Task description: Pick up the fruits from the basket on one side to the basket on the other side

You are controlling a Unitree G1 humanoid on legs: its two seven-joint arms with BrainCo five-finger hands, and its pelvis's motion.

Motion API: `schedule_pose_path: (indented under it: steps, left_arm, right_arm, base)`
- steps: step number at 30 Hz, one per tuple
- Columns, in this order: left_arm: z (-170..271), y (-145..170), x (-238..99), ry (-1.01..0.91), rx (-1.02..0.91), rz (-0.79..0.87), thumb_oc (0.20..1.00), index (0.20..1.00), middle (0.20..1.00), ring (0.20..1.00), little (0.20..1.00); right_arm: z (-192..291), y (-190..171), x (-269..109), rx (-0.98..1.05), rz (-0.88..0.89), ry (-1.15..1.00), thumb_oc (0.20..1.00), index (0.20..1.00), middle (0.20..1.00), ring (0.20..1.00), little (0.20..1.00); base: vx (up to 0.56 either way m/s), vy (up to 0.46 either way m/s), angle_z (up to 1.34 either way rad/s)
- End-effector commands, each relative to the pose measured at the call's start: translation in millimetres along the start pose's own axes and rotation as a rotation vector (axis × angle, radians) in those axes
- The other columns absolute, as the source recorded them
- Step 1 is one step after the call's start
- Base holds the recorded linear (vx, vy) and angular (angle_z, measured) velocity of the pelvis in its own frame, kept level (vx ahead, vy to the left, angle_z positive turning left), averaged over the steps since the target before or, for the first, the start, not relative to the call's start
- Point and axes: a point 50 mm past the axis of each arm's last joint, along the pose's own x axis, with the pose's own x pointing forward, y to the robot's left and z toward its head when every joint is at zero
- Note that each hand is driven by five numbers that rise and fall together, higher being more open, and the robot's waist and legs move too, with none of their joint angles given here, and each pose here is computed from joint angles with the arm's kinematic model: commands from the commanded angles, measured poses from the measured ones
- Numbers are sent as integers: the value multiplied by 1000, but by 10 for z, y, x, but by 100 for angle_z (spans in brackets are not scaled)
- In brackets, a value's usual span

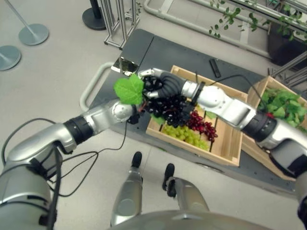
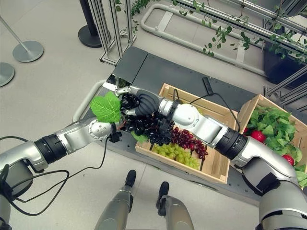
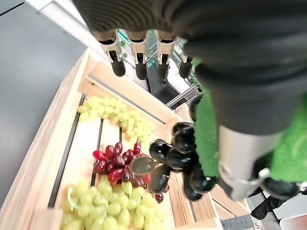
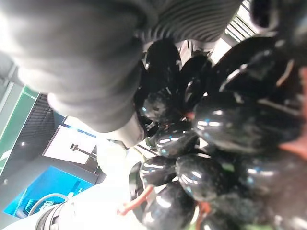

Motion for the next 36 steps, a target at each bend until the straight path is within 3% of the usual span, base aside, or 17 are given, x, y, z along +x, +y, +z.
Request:
schedule_pose_path:
  steps: [1,5,10,16,25,36]
  left_arm:
    - [280,230,133,-145,-66,139,1000,1000,1000,1000,1000]
    - [253,203,118,-143,-118,146,1000,1000,1000,1000,1000]
    - [269,99,58,-166,-250,23,1000,1000,1000,1000,1000]
    - [297,27,-76,-173,-330,-115,1000,1000,1000,1000,1000]
    - [352,-209,-209,-177,-598,-320,1000,1000,1000,1000,1000]
    - [418,-307,-166,-192,-655,-374,1000,1000,1000,1000,1000]
  right_arm:
    - [325,-50,108,-4,-33,-165,200,200,200,200,200]
    - [280,-17,82,64,-37,-159,200,200,200,200,200]
    - [255,61,10,197,25,-164,200,200,200,200,200]
    - [244,18,-80,186,48,-148,200,200,200,200,200]
    - [146,-55,-174,214,35,-105,200,200,200,200,200]
    - [132,-65,-152,260,21,-110,200,200,200,200,200]
  base:
    - [0,0,0]
    - [0,0,0]
    - [0,0,0]
    - [0,0,0]
    - [0,0,0]
    - [0,0,0]
